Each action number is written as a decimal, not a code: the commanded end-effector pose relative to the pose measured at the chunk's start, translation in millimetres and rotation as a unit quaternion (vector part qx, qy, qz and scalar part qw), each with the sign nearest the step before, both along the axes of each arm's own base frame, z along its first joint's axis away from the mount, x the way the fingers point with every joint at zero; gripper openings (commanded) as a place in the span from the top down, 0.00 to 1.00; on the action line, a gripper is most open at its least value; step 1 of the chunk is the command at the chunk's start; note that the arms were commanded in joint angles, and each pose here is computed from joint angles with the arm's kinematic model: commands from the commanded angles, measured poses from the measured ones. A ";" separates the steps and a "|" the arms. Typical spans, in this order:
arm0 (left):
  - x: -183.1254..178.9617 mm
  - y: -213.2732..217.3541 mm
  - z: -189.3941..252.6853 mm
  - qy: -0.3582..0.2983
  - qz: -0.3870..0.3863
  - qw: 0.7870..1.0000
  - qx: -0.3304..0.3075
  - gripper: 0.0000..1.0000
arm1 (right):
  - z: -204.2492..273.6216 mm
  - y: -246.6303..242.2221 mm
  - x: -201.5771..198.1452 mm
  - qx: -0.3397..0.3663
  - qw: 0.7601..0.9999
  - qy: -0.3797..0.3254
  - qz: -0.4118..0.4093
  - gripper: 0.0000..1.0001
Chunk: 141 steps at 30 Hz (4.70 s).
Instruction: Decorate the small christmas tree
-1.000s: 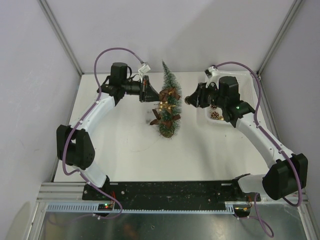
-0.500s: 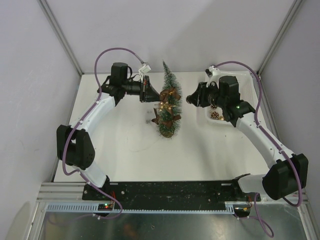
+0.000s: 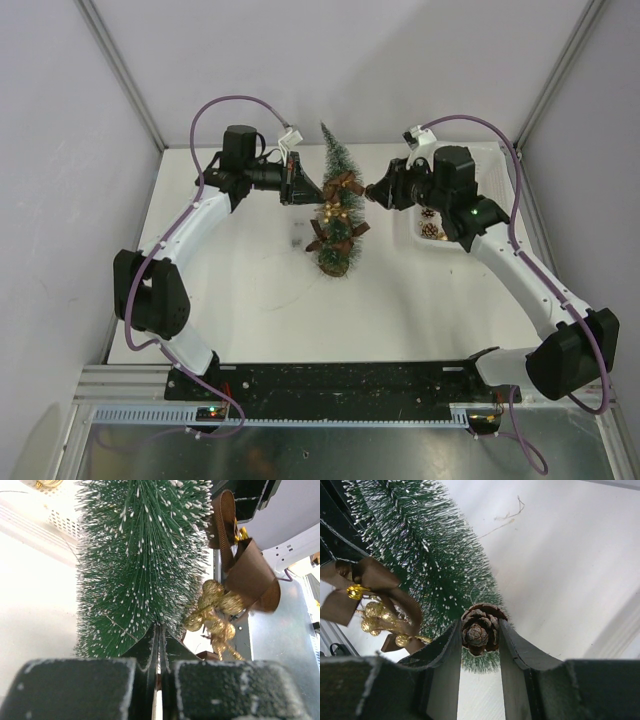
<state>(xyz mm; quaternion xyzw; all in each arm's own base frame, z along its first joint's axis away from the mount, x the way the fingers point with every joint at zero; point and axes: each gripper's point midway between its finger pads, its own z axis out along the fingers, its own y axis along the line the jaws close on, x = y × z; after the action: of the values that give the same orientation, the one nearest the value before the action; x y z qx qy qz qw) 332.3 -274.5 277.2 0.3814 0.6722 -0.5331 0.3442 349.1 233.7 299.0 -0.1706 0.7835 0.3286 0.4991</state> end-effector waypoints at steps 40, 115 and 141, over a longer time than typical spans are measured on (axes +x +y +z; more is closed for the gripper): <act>-10.6 -2.5 23.8 -0.036 -0.020 0.999 -0.018 1.00 | 35.1 -4.4 22.1 -0.008 0.998 -0.055 -0.008 0.92; 1.6 21.4 26.8 -0.006 0.018 1.000 -0.021 0.77 | -31.5 -81.1 53.9 -0.014 0.977 0.028 -0.210 0.36; 6.5 45.7 35.1 -0.008 0.051 0.998 -0.025 0.34 | -201.2 -190.0 159.5 -0.175 0.866 0.212 -0.418 0.33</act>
<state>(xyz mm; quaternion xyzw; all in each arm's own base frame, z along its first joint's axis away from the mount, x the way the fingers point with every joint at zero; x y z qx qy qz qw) 346.0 -234.6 296.3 0.3325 0.6888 -0.5289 0.3677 482.1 52.4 84.2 0.1562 0.9217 -0.0003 0.3551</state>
